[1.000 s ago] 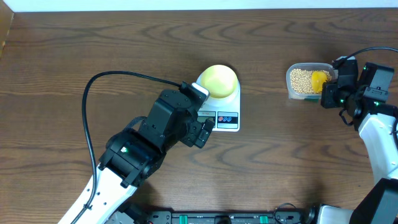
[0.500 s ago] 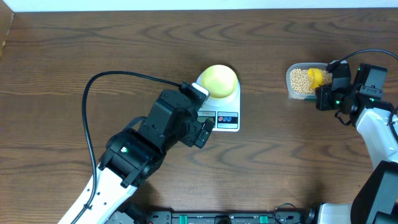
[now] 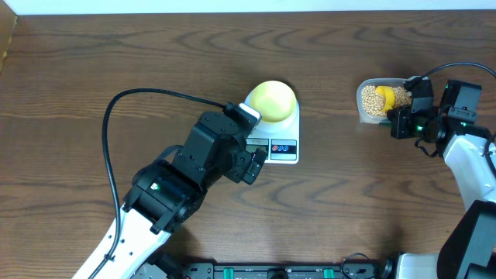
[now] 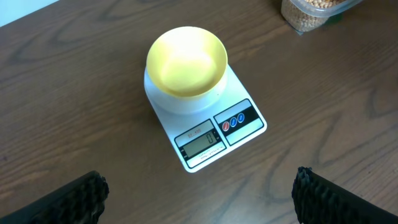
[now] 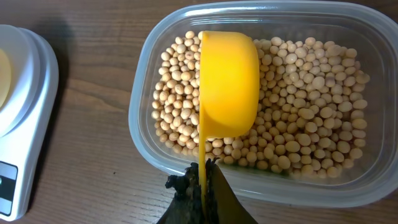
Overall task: Scoop item into bowl and weigh 50g on scale
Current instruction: 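Dip the yellow scoop into the bean tub with the right gripper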
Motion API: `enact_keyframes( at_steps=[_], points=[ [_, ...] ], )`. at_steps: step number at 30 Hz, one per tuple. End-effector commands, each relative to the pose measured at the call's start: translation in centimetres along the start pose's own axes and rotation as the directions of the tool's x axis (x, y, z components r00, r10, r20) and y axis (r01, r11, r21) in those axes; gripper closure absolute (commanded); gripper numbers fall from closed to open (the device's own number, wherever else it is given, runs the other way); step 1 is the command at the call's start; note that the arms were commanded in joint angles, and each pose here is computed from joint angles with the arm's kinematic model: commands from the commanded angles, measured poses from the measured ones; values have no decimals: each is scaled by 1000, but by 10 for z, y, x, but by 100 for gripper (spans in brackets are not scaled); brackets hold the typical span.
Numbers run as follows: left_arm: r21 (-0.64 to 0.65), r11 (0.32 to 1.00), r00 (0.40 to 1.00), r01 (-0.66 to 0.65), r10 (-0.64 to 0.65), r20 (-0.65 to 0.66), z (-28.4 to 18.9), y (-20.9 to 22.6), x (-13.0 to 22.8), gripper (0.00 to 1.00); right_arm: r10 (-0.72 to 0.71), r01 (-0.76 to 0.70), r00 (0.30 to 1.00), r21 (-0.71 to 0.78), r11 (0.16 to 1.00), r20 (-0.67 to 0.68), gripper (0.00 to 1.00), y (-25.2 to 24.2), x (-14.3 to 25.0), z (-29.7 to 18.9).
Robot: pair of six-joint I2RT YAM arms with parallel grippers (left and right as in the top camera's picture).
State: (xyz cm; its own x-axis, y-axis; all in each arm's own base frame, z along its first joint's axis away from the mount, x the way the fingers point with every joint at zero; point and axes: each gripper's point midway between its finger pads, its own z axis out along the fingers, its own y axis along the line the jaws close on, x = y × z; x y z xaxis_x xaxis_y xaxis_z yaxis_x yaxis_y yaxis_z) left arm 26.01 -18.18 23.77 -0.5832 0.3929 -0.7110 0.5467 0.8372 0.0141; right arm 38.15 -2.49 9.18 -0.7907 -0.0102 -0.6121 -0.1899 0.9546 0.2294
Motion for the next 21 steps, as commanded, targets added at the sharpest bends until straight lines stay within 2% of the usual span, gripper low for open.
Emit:
enact_keyframes(
  at_steps=[1,21],
  points=[
    [10,1000,1000,-14,14,-9,1,-1,2,3,17,-17,1000,-26,1000,3,99,2,-2,2],
    [10,1000,1000,-14,14,-9,1,-1,2,3,136,-134,990,-89,987,21,99,-1,-3,-1]
  ],
)
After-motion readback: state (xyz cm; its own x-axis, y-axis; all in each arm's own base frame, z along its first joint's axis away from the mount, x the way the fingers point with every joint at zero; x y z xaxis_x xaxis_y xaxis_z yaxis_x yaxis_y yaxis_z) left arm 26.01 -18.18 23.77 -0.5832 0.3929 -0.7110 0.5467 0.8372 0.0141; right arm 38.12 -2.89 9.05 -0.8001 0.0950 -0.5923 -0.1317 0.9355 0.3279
